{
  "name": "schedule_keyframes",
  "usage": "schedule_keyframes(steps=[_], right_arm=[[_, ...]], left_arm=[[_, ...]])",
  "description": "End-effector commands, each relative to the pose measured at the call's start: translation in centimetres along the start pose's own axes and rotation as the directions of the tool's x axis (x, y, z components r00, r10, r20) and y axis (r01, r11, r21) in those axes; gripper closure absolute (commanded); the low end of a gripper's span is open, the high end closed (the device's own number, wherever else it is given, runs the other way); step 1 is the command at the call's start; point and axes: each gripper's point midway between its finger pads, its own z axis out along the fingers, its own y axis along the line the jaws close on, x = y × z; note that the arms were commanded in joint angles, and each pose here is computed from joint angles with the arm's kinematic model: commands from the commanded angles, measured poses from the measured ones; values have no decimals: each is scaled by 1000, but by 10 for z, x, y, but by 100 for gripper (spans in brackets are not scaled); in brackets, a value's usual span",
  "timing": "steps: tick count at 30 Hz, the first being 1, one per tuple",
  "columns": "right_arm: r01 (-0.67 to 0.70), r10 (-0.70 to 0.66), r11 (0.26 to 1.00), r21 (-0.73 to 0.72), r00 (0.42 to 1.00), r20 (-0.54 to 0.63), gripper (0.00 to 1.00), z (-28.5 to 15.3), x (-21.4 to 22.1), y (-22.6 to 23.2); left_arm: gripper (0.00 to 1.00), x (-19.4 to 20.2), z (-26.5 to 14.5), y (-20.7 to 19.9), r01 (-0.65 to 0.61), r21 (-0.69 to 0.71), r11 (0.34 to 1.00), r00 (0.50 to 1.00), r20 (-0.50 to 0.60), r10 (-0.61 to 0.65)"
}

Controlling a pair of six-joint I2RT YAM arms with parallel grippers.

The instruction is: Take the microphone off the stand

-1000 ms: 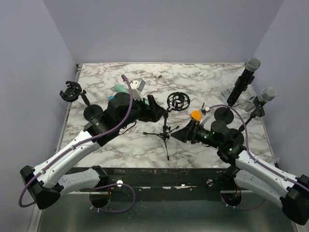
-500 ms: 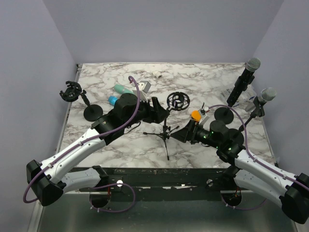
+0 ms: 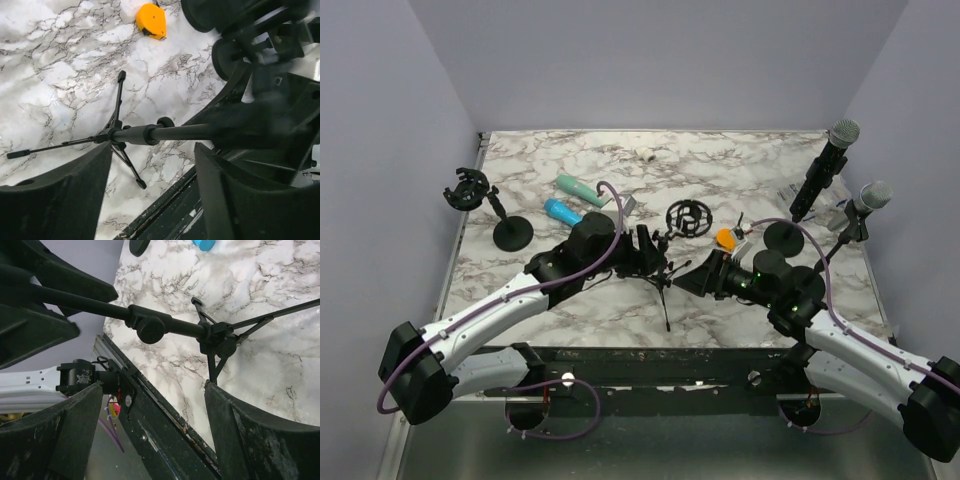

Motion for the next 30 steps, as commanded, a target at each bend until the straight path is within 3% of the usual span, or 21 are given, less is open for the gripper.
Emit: schedule_keyframes(steps=[1, 4, 8, 15, 18, 25, 30], right_arm=[[-13, 13, 1000, 6, 1000, 2, 16, -1, 2, -4], [-12, 12, 1000, -1, 1000, 4, 16, -1, 1, -2], [-12, 12, 1000, 0, 1000, 0, 16, 0, 1, -2], [-12, 12, 1000, -6, 1000, 20, 17, 0, -2, -1], [80, -80, 996, -40, 997, 20, 23, 1, -6, 6], [293, -298, 953, 81, 953, 59, 22, 13, -16, -5], [375, -397, 897, 233, 917, 51, 22, 32, -3, -15]], left_arm=[[26, -24, -22, -30, -33, 118, 993, 997, 80, 23], [10, -37, -40, -46, -56, 169, 984, 993, 116, 37], [4, -52, -57, -63, -75, 207, 976, 988, 147, 45], [3, -66, -67, -63, -90, 165, 982, 982, 180, 60], [3, -65, -69, -56, -94, 132, 987, 982, 178, 70], [3, -78, -95, -44, -203, 18, 979, 961, 194, 195], [3, -119, -128, -40, -312, -124, 942, 902, 272, 335]])
